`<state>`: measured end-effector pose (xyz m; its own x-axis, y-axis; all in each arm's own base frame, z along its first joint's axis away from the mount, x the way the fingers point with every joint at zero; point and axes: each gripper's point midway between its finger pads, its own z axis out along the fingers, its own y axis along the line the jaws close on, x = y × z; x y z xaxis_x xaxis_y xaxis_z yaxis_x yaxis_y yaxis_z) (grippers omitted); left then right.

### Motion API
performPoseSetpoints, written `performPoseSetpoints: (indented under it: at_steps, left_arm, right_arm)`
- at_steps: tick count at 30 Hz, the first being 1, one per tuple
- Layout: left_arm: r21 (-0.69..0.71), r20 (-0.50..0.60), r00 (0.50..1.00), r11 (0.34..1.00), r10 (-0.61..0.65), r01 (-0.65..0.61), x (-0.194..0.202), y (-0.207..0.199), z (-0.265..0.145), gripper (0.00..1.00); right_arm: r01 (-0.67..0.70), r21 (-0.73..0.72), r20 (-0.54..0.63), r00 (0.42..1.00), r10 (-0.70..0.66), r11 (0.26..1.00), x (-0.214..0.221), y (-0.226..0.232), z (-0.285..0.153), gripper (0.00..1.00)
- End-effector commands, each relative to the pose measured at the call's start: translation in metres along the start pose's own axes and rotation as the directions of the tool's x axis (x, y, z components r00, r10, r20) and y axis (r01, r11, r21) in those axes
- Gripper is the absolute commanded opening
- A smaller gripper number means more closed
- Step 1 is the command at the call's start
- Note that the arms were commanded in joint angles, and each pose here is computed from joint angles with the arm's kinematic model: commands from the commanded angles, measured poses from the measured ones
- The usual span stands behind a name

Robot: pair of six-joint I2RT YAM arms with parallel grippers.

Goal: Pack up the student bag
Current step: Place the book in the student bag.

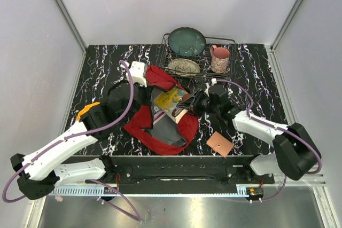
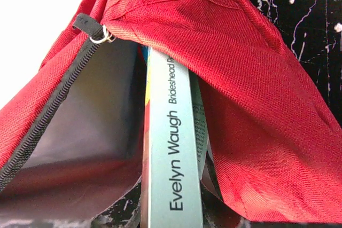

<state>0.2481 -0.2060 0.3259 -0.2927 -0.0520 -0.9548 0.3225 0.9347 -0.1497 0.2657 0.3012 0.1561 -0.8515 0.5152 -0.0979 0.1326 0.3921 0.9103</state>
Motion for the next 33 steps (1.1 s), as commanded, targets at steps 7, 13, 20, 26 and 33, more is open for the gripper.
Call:
performPoseSetpoints:
  at_steps: [7,13,20,26,33]
  left_arm:
    - [0.067,0.140,0.986,0.995,-0.087,0.078,-0.046,-0.015,-0.002,0.00]
    - [0.109,0.125,0.988,0.991,-0.091,0.078,-0.044,-0.026,0.002,0.00]
    - [0.197,0.083,0.993,0.978,-0.086,0.068,-0.039,-0.044,0.002,0.00]
    - [0.224,0.064,0.994,0.972,-0.084,0.068,-0.035,-0.048,-0.002,0.00]
    - [0.235,0.054,0.995,0.970,-0.082,0.068,-0.034,-0.049,-0.004,0.00]
  right_arm:
    - [0.056,-0.336,-0.168,0.979,-0.118,0.940,0.045,0.092,0.008,0.00]
    - [0.007,-0.326,-0.190,0.979,-0.072,0.945,0.053,0.089,0.031,0.00]
    - [0.034,-0.291,0.006,0.999,-0.034,0.956,0.022,0.090,0.072,0.00]
    - [0.029,-0.295,0.073,0.997,-0.008,0.955,0.006,0.091,0.110,0.04]
    - [0.047,-0.171,0.179,0.984,-0.016,0.984,-0.001,0.067,0.131,0.18]
